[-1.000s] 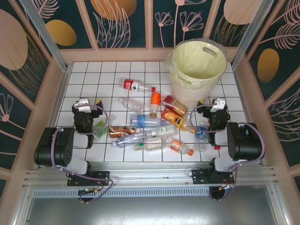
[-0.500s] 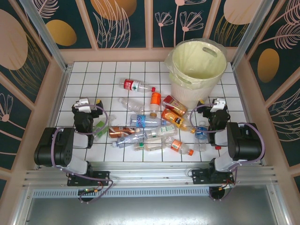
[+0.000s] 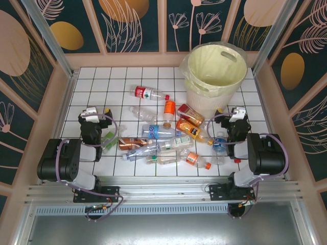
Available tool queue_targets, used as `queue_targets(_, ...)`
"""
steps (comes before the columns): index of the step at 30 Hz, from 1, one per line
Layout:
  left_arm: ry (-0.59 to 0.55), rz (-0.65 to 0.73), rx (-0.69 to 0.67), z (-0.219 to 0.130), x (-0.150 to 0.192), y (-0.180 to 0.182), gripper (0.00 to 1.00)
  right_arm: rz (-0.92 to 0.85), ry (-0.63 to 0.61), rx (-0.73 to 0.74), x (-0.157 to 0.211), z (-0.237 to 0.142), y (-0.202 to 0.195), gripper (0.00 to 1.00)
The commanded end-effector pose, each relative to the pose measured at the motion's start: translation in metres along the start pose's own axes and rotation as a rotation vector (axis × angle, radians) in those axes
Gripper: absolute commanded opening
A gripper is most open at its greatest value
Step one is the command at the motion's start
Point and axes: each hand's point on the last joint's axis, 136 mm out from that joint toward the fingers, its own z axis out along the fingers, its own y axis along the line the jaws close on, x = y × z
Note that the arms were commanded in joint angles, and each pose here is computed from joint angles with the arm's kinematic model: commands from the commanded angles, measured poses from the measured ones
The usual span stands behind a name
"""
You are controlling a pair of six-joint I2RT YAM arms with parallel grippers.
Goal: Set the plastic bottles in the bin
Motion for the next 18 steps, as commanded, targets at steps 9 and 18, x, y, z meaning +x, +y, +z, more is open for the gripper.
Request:
queue_targets(9,-0.024,-0.01,0.01,0.001,-0.007,0.0,0.99,0.006,-0.027,-0.022,-0.008,0.002,0.004,0.99)
queue_targets(18,-0.067,-0.015,0.016,-0.011,-0.017,0.0,0.99,-0.002,-0.047,-0.006,-0.019,-0.004,0.005,0.99)
